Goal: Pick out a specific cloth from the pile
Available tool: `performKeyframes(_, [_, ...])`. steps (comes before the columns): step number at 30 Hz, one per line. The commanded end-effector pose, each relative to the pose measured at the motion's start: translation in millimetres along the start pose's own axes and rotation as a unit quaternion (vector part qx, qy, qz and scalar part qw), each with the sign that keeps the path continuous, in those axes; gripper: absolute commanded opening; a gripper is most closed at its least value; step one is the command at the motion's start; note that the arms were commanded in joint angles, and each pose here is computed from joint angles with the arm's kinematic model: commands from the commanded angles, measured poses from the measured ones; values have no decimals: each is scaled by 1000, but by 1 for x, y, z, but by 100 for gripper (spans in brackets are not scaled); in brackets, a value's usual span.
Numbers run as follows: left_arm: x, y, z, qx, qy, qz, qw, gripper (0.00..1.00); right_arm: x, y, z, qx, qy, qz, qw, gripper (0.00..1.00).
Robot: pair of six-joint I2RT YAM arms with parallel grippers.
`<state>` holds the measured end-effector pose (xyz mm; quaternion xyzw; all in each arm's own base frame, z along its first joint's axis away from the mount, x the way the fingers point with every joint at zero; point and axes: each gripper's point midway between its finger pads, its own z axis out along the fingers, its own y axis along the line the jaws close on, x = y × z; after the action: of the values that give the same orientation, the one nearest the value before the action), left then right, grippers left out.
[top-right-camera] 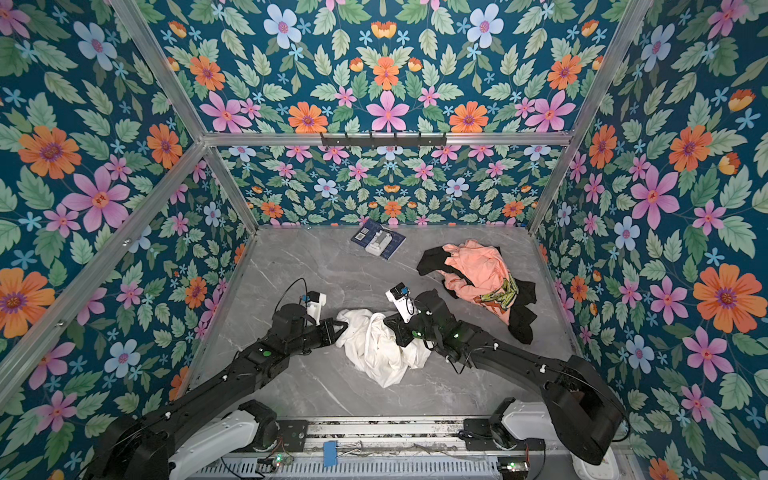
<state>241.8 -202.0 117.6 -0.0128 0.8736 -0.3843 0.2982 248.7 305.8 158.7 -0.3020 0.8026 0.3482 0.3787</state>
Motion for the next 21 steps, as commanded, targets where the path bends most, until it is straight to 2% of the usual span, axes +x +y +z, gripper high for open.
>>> performKeyframes(1, [0, 3, 2, 2, -7, 3, 1000, 0, -10, 4, 5, -13, -15, -3, 1000, 0])
performKeyframes(11, [15, 24, 3, -28, -2, -5, 1000, 0, -9, 4, 33, -36, 3, -4, 999, 0])
performKeyframes(12, [14, 26, 1, -34, -4, -5, 999, 3, -10, 5, 37, -41, 5, -3, 999, 0])
performKeyframes(15, [13, 29, -4, -47, -7, 1, 999, 20, -10, 6, 49, -54, 14, 2, 998, 0])
performKeyframes(21, [0, 26, -17, -65, -33, 17, 997, 43, -3, 2, 69, -62, 27, 6, 998, 0])
